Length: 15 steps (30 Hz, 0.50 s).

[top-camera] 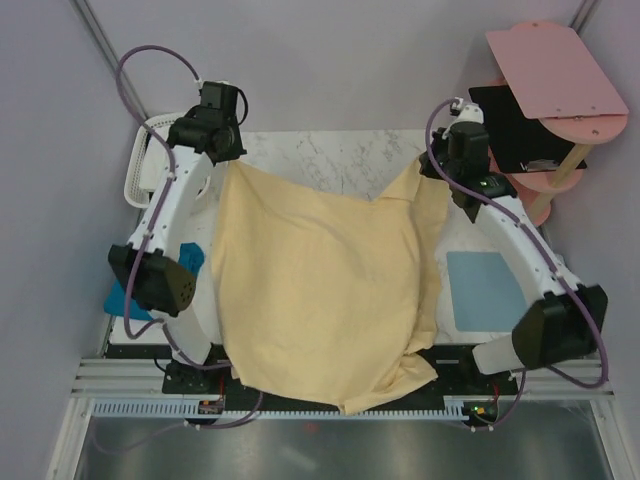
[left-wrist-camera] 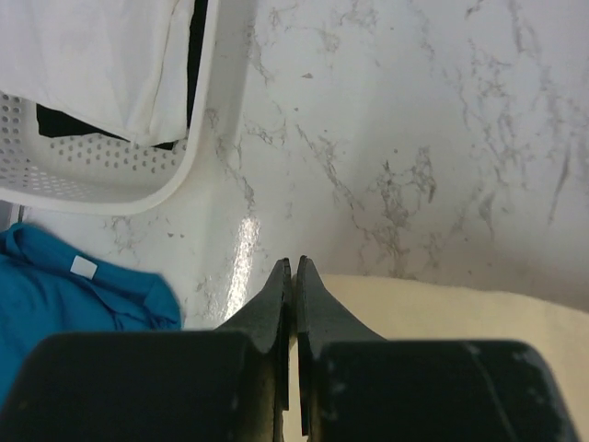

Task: Fold and stack the t-shirts
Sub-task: Flatten the tshirt out

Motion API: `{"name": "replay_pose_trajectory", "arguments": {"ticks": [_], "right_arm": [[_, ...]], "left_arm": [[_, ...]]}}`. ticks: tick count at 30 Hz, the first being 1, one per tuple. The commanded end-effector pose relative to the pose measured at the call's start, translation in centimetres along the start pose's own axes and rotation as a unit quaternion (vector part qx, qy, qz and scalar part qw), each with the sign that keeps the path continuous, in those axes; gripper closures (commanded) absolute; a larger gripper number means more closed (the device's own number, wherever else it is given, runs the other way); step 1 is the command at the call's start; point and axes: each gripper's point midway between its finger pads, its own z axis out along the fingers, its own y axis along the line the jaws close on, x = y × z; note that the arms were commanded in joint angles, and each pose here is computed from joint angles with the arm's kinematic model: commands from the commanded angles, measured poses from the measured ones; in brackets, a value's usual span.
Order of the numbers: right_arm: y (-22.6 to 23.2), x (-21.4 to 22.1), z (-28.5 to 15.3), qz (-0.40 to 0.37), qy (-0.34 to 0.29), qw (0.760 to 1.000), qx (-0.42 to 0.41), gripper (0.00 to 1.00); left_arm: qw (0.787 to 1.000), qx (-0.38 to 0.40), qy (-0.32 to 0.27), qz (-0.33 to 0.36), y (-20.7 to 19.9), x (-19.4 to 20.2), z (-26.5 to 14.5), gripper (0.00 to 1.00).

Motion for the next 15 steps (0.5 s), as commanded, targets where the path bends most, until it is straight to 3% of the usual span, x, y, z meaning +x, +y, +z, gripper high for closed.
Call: {"name": "replay_pose_trajectory", "arguments": {"ticks": [1,2,3,4,6,7,9,11,12,15], "right_arm": [[-0.2,-3.2,7.1,0.014,-0.05,0.999,0.005,1.0],[-1.0,-0.4,10.8,0.011,-0.008,1.0,0.014,1.0],[-0.2,-2.3,11.9,0.012,-0.022,1.0,0.003,1.0],[-0.8,-0.3,14.8,0.012,0.003,1.0,0.011,1.0],[-0.6,-2.2,16.6,0.013,-0.011,1.0,0.009,1.0],[-1.1,-0.6,18.6,0.012,0.007,1.0,0.014,1.0],[-0.7,-2.8,19.8,0.014,-0.011,1.0,0.008,1.0],[-1.6,-1.3,22.2,0.013,0.008,1.0,0.014,1.0],[-0.9,-3.1,22.4,0.014,-0.011,1.0,0.007,1.0],[-0.8,-3.1,24.2,0.013,-0.014,1.0,0.004,1.0]], "left_arm": [[0.999,-0.042,-0.011,0.001,1.0,-2.3,6.0,0.98],[0.999,-0.042,-0.019,-0.006,1.0,-3.2,6.7,0.98],[0.999,-0.049,0.002,-0.006,1.0,-2.2,9.3,0.98],[0.999,-0.052,0.004,-0.007,1.1,-2.3,10.3,0.98],[0.998,-0.059,0.008,-0.004,1.3,-2.3,12.4,0.98],[0.998,-0.063,0.001,-0.005,1.5,-2.9,12.7,0.98],[0.997,-0.073,0.01,-0.002,2.1,-2.4,14.3,0.98],[0.997,-0.076,0.01,-0.002,2.4,-2.3,15.0,0.98],[0.997,-0.08,0.012,-0.003,2.7,-2.2,15.4,0.98],[0.996,-0.089,0.012,-0.012,3.3,-2.2,15.9,0.98]]}}
